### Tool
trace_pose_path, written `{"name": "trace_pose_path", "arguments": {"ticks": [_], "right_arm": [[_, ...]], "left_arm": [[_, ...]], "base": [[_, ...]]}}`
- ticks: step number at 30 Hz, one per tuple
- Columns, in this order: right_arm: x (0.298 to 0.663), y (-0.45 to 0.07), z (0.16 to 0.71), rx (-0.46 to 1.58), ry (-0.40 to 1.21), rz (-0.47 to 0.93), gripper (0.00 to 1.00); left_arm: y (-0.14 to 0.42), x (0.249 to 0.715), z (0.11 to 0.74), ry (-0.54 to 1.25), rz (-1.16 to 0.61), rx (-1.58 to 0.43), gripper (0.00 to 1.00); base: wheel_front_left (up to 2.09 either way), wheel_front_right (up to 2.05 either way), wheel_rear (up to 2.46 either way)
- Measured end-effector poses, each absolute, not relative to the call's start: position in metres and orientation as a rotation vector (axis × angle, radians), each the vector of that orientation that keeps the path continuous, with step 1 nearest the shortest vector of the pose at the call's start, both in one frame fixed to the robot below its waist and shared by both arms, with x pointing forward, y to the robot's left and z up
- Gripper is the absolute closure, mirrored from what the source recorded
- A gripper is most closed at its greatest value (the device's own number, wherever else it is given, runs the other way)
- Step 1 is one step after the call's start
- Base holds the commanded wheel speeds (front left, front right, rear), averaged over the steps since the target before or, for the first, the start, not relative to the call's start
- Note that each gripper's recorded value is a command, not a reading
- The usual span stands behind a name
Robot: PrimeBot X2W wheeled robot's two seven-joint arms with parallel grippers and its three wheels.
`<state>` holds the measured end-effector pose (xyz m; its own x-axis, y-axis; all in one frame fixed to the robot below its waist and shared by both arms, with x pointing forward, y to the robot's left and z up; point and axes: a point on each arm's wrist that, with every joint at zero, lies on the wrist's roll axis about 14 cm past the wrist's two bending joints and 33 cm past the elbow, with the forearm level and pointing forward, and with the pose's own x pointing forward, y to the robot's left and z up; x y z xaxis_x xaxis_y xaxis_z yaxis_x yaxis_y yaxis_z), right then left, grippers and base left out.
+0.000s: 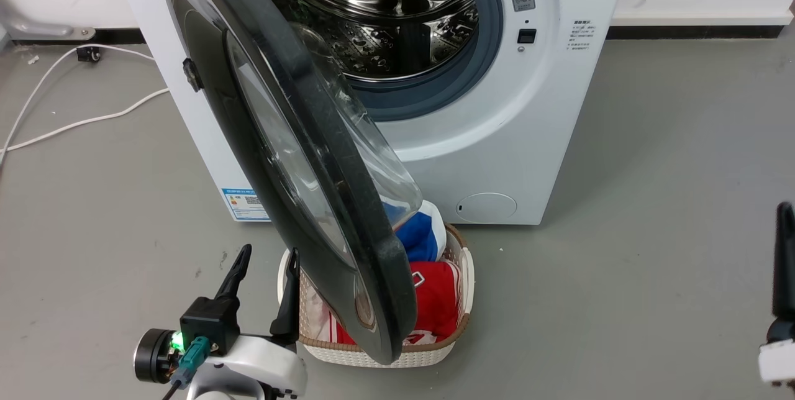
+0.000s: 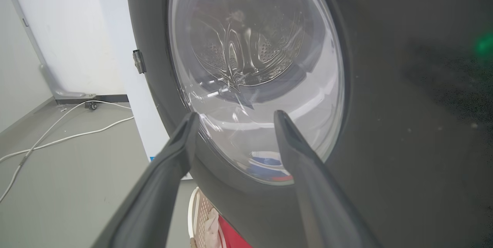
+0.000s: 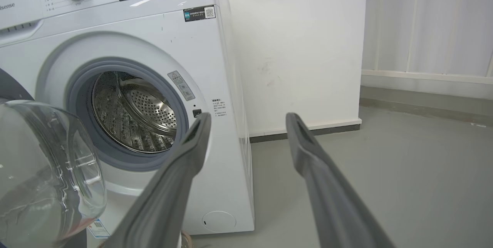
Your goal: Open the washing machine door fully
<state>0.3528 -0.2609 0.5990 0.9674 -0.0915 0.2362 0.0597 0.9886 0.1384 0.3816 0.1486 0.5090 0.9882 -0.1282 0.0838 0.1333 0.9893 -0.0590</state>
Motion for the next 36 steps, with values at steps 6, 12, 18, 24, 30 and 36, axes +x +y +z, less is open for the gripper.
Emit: {"name": "trace_pose_path", "arguments": {"ticks": [6,12,18,24,30,36], "right_arm": [[0.341,-0.238,0.562,0.032,-0.118,-0.045,0.0],[0.33,-0.221,0.523,0.067,-0.024,-0.017,0.0],[0.328,-0.216,0.514,0.087,-0.013,-0.009,0.0],[0.328,-0.215,0.513,0.087,-0.013,-0.007,0.0],[0.328,-0.213,0.514,0.077,-0.017,-0.002,0.0],[0.328,-0.211,0.519,0.061,-0.029,0.001,0.0]], "left_arm": [[0.15,0.382,0.508,-0.078,-0.132,-0.052,0.0],[0.152,0.378,0.508,-0.076,-0.134,-0.044,0.0],[0.154,0.375,0.507,-0.074,-0.136,-0.036,0.0],[0.155,0.374,0.506,-0.069,-0.134,-0.033,0.0],[0.155,0.374,0.506,-0.069,-0.136,-0.032,0.0],[0.155,0.372,0.499,-0.047,-0.138,-0.043,1.0]], "base": [[0.0,0.0,0.0],[0.0,0.0,0.0],[0.0,0.0,0.0],[0.0,0.0,0.0],[0.0,0.0,0.0],[0.0,0.0,0.0]]}}
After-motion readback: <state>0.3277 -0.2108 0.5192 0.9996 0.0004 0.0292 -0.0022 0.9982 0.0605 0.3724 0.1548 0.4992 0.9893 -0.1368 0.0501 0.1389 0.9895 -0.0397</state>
